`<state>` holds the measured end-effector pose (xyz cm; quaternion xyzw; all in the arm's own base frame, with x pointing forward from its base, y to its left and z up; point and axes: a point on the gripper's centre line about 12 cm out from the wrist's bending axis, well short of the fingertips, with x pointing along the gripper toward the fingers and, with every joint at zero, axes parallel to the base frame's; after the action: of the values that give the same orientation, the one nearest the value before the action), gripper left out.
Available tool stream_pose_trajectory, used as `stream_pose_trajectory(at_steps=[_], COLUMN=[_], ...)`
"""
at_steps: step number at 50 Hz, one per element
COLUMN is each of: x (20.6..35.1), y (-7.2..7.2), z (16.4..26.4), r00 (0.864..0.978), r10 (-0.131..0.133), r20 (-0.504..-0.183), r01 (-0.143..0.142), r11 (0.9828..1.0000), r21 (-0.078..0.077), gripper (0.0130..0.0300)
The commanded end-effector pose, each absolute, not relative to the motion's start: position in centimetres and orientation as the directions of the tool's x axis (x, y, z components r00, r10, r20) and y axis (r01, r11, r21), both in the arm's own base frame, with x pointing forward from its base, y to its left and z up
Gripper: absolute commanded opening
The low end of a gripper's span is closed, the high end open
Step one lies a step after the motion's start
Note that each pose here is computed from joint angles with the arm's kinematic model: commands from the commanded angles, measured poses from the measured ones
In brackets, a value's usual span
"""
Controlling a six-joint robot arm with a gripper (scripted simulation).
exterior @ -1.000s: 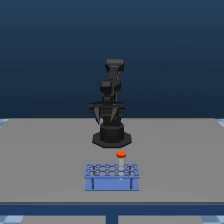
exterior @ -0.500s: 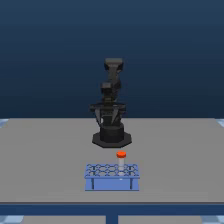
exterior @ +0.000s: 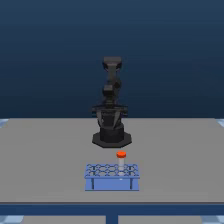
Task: Pick up the centrifuge tube on the rack
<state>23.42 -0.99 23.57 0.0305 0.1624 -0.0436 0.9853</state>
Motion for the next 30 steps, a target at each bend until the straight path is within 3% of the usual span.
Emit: stream_pose_trajectory(at_steps=[1,15,30], x=[23.8,25.1,27.5], y=[-0.7,0.0,1.4], z=[23.48,22.97,21.96], r00=[0.942,0.932,0.910], r10=[-0.072,-0.058,-0.035], r20=[-0.327,-0.357,-0.414], r01=[0.085,0.070,0.043], r11=[0.9960,0.9973,0.9990], r21=[0.027,0.022,0.012], gripper=[0.0300,0.0300,0.0300])
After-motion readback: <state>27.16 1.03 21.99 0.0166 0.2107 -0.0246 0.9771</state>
